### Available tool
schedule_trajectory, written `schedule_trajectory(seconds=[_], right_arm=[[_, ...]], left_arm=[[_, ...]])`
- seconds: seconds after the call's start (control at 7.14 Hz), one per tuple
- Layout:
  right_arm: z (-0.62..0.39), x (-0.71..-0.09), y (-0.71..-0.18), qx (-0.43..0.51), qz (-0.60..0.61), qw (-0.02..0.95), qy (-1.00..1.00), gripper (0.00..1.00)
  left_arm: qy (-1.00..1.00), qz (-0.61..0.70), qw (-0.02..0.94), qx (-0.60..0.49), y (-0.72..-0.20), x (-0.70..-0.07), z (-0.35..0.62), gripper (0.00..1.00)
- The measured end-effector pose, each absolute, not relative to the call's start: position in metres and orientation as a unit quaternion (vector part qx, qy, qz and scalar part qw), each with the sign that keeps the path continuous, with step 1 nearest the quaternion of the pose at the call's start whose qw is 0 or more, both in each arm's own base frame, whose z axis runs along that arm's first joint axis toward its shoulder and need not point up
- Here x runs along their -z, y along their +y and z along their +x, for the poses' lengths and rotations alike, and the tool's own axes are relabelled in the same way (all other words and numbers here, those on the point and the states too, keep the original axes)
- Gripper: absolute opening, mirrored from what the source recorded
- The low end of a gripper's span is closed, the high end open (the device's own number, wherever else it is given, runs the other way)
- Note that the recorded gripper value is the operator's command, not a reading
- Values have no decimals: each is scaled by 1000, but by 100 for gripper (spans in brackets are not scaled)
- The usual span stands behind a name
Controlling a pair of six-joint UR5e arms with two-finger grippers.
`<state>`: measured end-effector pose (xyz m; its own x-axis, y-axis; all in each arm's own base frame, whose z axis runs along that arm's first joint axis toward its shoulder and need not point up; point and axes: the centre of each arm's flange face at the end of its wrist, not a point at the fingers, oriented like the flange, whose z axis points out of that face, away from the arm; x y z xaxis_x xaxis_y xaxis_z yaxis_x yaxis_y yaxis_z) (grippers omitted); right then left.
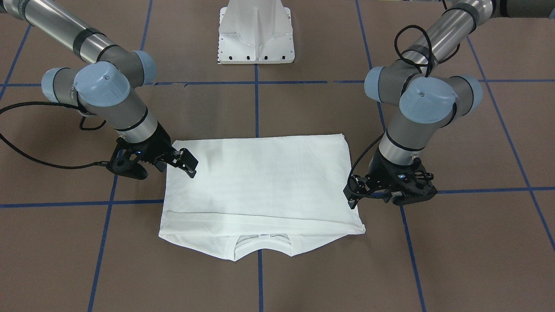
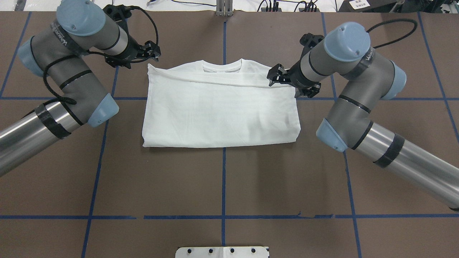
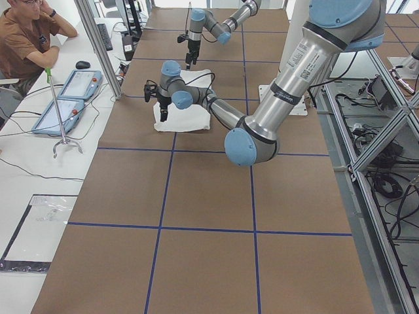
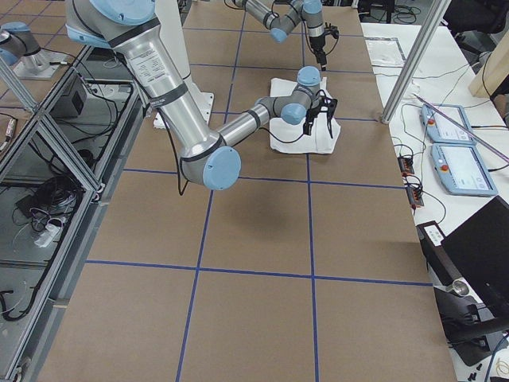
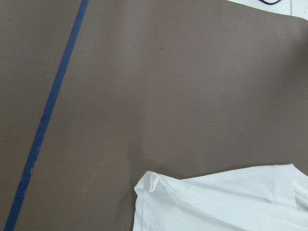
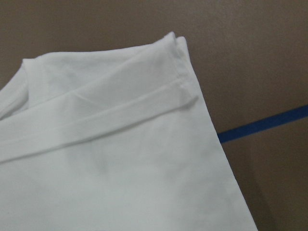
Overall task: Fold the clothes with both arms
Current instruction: 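Lower the right gripper to the folded shirt's corner nearest it and grasp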
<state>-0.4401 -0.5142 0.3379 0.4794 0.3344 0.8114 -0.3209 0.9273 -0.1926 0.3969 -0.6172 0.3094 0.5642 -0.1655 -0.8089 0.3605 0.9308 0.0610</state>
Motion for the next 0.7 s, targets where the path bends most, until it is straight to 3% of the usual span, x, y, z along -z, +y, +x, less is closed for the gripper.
schedule_trajectory(seconds=[0.7], right_arm=[[-462, -343, -469, -202, -58, 882, -421, 100]], left_arm=[[444, 111, 877, 147, -615, -310, 397, 100]])
